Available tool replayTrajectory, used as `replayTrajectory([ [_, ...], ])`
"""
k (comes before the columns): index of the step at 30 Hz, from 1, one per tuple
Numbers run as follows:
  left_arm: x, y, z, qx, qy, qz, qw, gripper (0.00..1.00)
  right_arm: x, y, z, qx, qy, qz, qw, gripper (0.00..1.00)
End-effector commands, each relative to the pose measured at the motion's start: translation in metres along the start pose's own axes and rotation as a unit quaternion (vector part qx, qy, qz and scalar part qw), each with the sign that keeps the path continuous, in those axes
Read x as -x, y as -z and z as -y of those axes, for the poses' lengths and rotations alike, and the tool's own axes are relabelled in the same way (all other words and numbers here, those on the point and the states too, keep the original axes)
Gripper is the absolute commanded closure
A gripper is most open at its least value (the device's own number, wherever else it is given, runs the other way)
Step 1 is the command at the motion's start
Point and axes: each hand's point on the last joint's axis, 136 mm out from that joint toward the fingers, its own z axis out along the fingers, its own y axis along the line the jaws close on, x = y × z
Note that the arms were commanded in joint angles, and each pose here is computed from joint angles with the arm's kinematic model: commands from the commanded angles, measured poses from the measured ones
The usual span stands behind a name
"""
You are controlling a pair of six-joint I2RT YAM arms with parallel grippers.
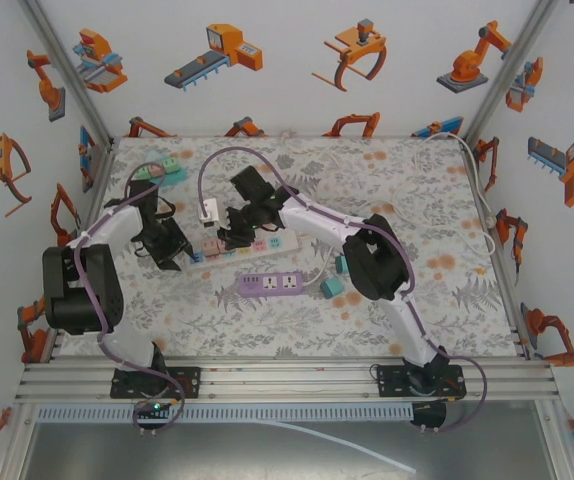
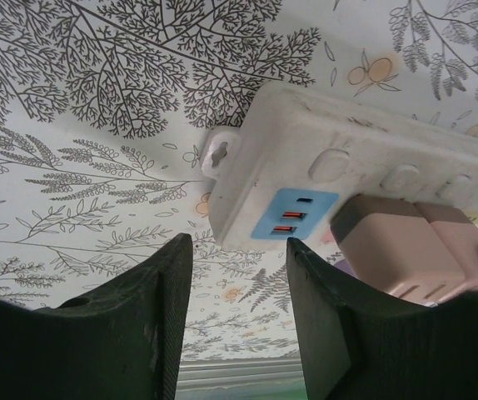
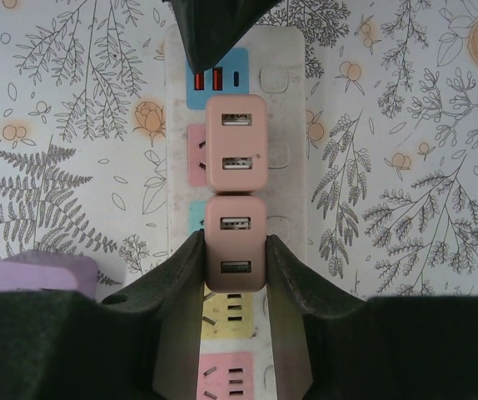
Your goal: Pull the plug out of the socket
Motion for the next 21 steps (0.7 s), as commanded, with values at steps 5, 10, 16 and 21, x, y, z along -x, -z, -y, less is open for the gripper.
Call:
replayTrajectory([
  [5,-0.012,-0.02,-0.012,0.025,-0.011,-0.031,0.999,0.54,0.024,-0.001,0.002,0.005,-0.009,0.031,0.999,0.71],
  [10,-0.019,-0.023,-0.021,0.039,-0.024,-0.037,0.998,0.56,0.036,0.005,0.009,-0.006,-0.023,0.039,0.999,0.72],
  [16,-0.025,-0.027,-0.03,0.057,-0.03,-0.04,0.997,0.57,0.052,0.013,0.014,-0.009,-0.029,0.058,0.998,0.74],
  [21,-0.026,-0.028,-0.032,0.06,-0.03,-0.039,0.997,0.57,0.057,0.018,0.018,-0.016,-0.028,0.062,0.998,0.75],
])
